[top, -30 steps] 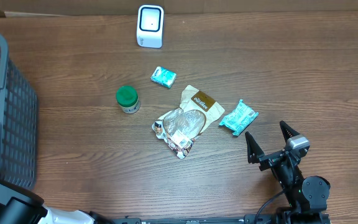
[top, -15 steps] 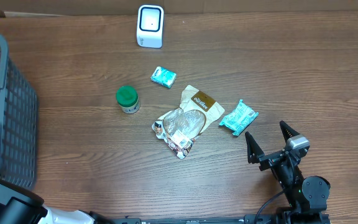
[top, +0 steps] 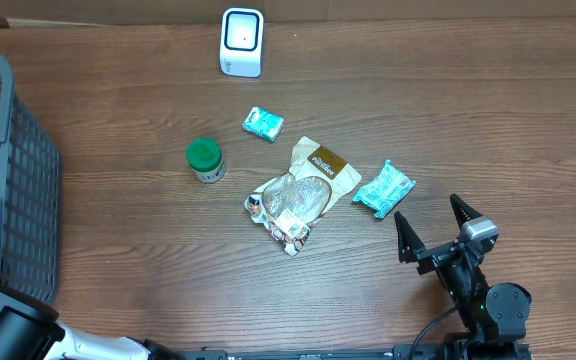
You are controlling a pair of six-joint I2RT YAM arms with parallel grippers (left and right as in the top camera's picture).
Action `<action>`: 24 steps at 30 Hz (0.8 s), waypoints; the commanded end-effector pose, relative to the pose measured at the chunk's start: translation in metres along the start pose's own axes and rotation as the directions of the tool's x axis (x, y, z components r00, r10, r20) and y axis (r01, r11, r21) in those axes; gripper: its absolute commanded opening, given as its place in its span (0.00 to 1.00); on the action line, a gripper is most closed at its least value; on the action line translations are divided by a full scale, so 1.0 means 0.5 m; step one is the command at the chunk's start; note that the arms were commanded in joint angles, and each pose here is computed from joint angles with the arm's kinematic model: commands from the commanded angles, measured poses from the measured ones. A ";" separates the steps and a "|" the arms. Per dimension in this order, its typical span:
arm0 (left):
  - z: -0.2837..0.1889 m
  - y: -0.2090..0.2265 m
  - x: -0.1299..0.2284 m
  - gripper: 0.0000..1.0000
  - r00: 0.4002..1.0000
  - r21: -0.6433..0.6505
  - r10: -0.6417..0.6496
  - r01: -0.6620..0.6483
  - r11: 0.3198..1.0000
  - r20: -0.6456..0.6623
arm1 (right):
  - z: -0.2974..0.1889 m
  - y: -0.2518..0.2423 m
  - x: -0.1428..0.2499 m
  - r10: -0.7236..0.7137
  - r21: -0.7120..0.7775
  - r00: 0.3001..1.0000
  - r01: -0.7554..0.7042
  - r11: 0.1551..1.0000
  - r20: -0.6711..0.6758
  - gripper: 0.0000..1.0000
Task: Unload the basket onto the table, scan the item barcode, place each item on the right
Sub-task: 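Grasp the orange box in the basket with the left gripper, then place the orange box on the table beside the jar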
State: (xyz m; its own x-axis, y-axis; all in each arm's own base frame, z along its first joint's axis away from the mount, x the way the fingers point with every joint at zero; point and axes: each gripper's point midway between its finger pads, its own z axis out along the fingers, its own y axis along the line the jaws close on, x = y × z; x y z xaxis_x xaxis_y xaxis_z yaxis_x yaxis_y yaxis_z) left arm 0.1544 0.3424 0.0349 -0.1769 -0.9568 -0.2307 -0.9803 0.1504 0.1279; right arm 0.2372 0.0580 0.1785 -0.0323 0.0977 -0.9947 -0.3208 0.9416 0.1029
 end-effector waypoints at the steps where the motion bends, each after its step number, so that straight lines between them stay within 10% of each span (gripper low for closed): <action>1: 0.069 0.007 0.050 0.26 0.993 -0.027 0.027 -0.030 0.999 -0.116 | 0.000 -0.001 0.004 0.003 0.001 1.000 -0.003 1.000 0.003 1.00; 3: 0.067 0.007 0.049 0.04 0.993 -0.027 0.027 -0.030 0.999 -0.114 | 0.000 -0.001 0.004 0.004 0.001 1.000 -0.004 1.000 0.003 1.00; 13: -0.069 -0.077 -0.028 0.04 0.998 0.228 0.015 0.000 0.974 -0.063 | 0.000 -0.001 0.004 0.003 0.001 1.000 -0.003 1.000 0.003 1.00; 24: -0.584 -0.261 -0.083 0.04 0.938 0.714 0.014 -0.273 0.645 0.346 | 0.000 -0.001 0.004 0.004 0.001 1.000 -0.004 1.000 0.003 1.00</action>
State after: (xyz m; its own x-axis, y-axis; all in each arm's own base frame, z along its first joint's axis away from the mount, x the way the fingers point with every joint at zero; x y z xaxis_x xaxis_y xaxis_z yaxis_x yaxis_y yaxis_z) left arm 0.2777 0.3471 0.2187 -0.1867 -0.8780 -0.4407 -0.8428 0.3737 -0.3874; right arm 0.2372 0.0580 0.1784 -0.0325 0.0973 -0.9947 -0.3207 0.9416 0.1026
